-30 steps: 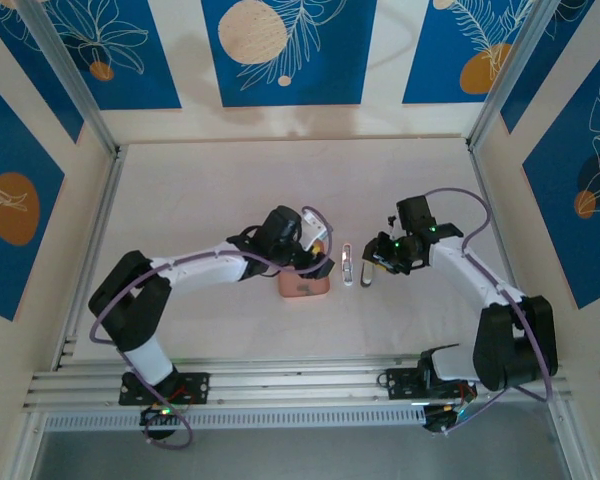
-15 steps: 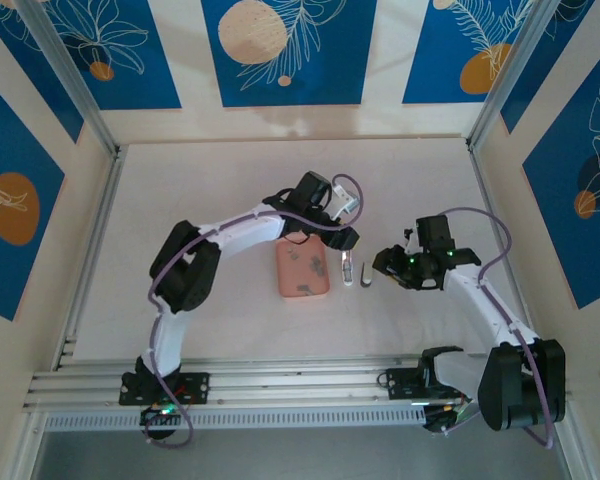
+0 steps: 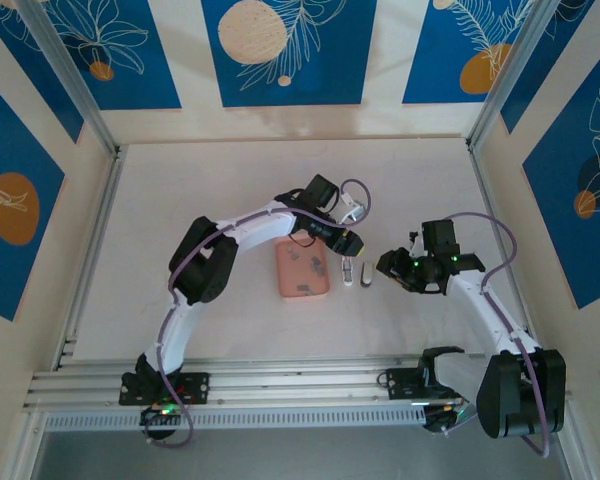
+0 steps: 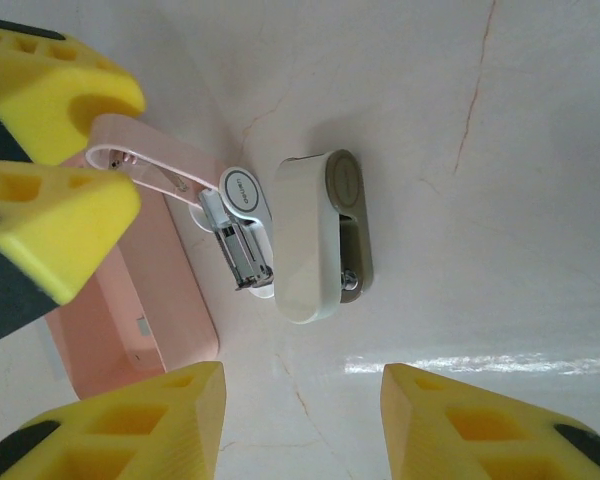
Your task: Load the staples into the stapler
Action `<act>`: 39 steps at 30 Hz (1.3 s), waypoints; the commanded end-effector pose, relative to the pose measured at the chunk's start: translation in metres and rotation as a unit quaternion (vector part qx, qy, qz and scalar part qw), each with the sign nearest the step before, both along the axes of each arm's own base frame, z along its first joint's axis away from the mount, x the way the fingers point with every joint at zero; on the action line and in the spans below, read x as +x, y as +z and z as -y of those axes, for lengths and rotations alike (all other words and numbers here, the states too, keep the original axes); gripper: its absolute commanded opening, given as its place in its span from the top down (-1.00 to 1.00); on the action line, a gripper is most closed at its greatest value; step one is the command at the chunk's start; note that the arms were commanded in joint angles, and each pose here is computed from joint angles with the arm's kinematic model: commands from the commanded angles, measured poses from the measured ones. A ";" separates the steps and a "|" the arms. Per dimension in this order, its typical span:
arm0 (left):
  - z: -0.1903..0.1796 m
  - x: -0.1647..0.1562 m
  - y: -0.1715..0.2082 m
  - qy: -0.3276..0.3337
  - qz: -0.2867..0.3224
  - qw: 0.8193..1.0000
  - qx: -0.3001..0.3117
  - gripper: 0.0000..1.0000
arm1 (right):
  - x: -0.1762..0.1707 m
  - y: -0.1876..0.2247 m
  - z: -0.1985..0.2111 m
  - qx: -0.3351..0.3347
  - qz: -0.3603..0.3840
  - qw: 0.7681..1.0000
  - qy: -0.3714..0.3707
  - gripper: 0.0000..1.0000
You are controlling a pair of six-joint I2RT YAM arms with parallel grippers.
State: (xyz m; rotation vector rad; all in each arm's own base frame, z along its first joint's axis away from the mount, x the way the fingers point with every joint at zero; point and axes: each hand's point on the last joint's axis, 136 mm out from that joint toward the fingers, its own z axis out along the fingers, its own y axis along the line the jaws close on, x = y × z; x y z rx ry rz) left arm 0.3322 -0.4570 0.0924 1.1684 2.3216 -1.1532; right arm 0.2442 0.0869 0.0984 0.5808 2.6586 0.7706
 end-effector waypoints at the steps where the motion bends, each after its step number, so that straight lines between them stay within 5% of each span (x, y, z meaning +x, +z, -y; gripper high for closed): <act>1: 0.001 -0.009 0.009 -0.025 -0.013 1.000 -0.014 -0.20 | -0.001 0.005 -0.004 0.015 0.009 1.000 0.006 0.09; 39: -0.018 -0.078 0.023 -0.089 0.010 0.996 -0.014 -0.19 | 0.004 0.009 -0.025 0.029 0.003 0.999 0.026 0.07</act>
